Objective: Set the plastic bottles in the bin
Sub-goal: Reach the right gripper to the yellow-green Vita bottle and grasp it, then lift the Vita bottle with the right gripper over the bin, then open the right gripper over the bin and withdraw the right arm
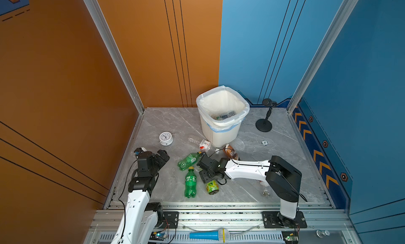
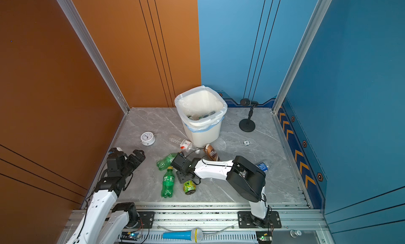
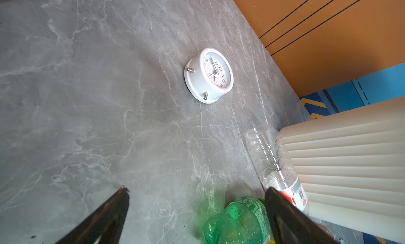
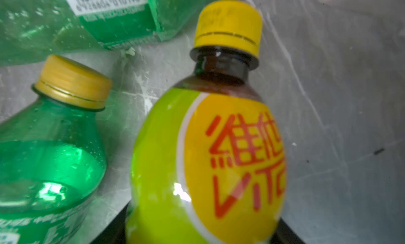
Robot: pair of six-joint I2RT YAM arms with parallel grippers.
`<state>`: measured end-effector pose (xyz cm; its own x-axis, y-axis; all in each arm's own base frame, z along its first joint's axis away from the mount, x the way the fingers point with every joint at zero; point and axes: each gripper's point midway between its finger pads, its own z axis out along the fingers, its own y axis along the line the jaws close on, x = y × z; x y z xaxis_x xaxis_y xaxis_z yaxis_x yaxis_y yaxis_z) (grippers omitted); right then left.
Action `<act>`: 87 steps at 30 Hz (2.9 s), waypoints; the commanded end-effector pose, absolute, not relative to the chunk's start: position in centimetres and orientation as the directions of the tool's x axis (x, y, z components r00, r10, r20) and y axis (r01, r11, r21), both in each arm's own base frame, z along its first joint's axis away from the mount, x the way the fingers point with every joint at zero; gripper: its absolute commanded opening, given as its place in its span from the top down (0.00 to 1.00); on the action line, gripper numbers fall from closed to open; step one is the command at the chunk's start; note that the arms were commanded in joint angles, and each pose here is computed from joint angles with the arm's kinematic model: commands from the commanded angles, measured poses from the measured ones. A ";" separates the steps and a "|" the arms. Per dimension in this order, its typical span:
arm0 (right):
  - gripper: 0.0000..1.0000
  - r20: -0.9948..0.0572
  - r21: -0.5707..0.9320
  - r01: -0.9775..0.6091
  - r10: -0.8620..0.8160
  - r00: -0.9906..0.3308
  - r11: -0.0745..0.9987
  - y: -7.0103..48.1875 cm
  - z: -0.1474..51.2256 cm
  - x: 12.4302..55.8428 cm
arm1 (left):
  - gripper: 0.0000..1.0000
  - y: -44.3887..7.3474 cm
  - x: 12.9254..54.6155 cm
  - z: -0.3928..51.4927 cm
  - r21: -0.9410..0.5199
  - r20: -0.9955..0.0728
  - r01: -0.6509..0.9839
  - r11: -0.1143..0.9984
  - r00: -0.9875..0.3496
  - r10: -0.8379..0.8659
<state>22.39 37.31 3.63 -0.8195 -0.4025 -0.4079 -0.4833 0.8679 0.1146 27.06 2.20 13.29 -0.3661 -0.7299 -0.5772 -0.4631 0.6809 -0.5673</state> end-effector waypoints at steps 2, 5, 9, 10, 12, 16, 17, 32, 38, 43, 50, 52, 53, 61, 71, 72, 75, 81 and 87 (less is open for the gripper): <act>0.44 -0.392 0.110 -0.495 -0.420 -0.818 0.862 37.2 3.8 22.4 | 0.02 2.1 26.6 12.5 -0.556 -0.569 -0.465 0.689 -0.392 -0.723; 0.48 -0.412 0.118 -0.500 -0.415 -0.811 0.858 37.3 4.6 22.5 | 0.02 2.1 26.5 12.3 -0.556 -0.566 -0.468 0.687 -0.393 -0.725; 0.49 -0.452 0.131 -0.509 -0.406 -0.795 0.851 37.4 6.3 22.5 | 0.02 2.1 26.5 12.3 -0.557 -0.563 -0.470 0.685 -0.392 -0.727; 0.49 -0.463 0.128 -0.513 -0.407 -0.788 0.849 37.4 6.7 22.5 | 0.02 2.1 26.5 12.2 -0.557 -0.561 -0.470 0.684 -0.394 -0.728; 0.49 -0.486 0.126 -0.522 -0.406 -0.774 0.844 37.4 7.7 22.6 | 0.02 2.2 26.5 12.2 -0.559 -0.560 -0.471 0.682 -0.391 -0.730; 0.49 -0.550 0.119 -0.538 -0.395 -0.736 0.835 37.3 10.7 23.2 | 0.02 2.1 26.6 12.1 -0.564 -0.557 -0.472 0.677 -0.388 -0.734; 0.49 -0.573 0.115 -0.547 -0.395 -0.718 0.829 37.3 11.7 23.3 | 0.02 2.2 26.6 12.2 -0.564 -0.559 -0.472 0.677 -0.386 -0.734; 0.48 -0.924 0.063 -0.651 -0.202 -0.325 0.756 38.8 32.8 28.7 | 0.02 2.0 26.6 12.1 -0.580 -0.536 -0.475 0.662 -0.389 -0.749; 0.47 -0.977 0.094 -0.625 -0.050 -0.209 0.775 37.4 39.7 31.6 | 0.02 2.0 26.3 12.2 -0.577 -0.541 -0.475 0.664 -0.386 -0.747; 0.45 -0.986 0.150 -0.528 0.086 -0.145 0.836 33.5 44.3 36.4 | 0.02 2.0 26.3 12.3 -0.584 -0.539 -0.471 0.661 -0.384 -0.750; 0.45 -0.975 0.222 -0.429 0.201 -0.094 0.876 30.2 46.7 41.8 | 0.02 1.9 26.3 12.6 -0.589 -0.534 -0.470 0.658 -0.385 -0.753; 0.45 -0.971 0.239 -0.386 0.223 -0.087 0.891 28.5 46.7 44.0 | 0.02 2.0 26.3 12.8 -0.588 -0.540 -0.470 0.659 -0.379 -0.752; 0.45 -0.971 0.238 -0.376 0.218 -0.098 0.895 28.4 46.0 44.6 | 0.02 2.0 26.3 12.8 -0.587 -0.540 -0.470 0.659 -0.378 -0.752; 0.45 -0.965 0.262 -0.331 0.235 -0.119 0.907 27.6 44.5 47.7 | 0.02 2.0 26.3 12.8 -0.583 -0.541 -0.472 0.662 -0.383 -0.749; 0.00 -0.953 0.272 -0.282 0.218 -0.209 0.920 26.8 41.8 48.9 | 0.02 2.0 26.8 13.8 -0.594 -0.547 -0.458 0.661 -0.373 -0.750; 0.00 -0.954 0.274 -0.283 0.224 -0.197 0.919 26.4 42.4 48.5 | 0.02 2.0 26.8 13.8 -0.596 -0.544 -0.459 0.659 -0.373 -0.752; 0.00 -0.960 0.270 -0.288 0.234 -0.154 0.919 25.2 44.5 46.9 | 0.02 1.8 27.1 13.9 -0.607 -0.534 -0.451 0.655 -0.378 -0.756; 0.00 -0.969 0.246 -0.256 0.229 -0.095 0.935 21.3 45.5 42.6 | 0.02 1.4 27.6 14.2 -0.613 -0.528 -0.436 0.658 -0.393 -0.753; 0.00 -0.943 0.318 -0.153 0.296 -0.151 0.936 16.4 38.7 38.2 | 0.02 0.3 27.6 14.3 -0.630 -0.502 -0.414 0.657 -0.428 -0.751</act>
<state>38.30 18.14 42.95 -0.1067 0.2715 -0.9565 -0.2421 0.9259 0.2898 27.07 1.20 12.75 -0.4165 -0.7538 -0.5083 -0.4570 0.6569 -0.5997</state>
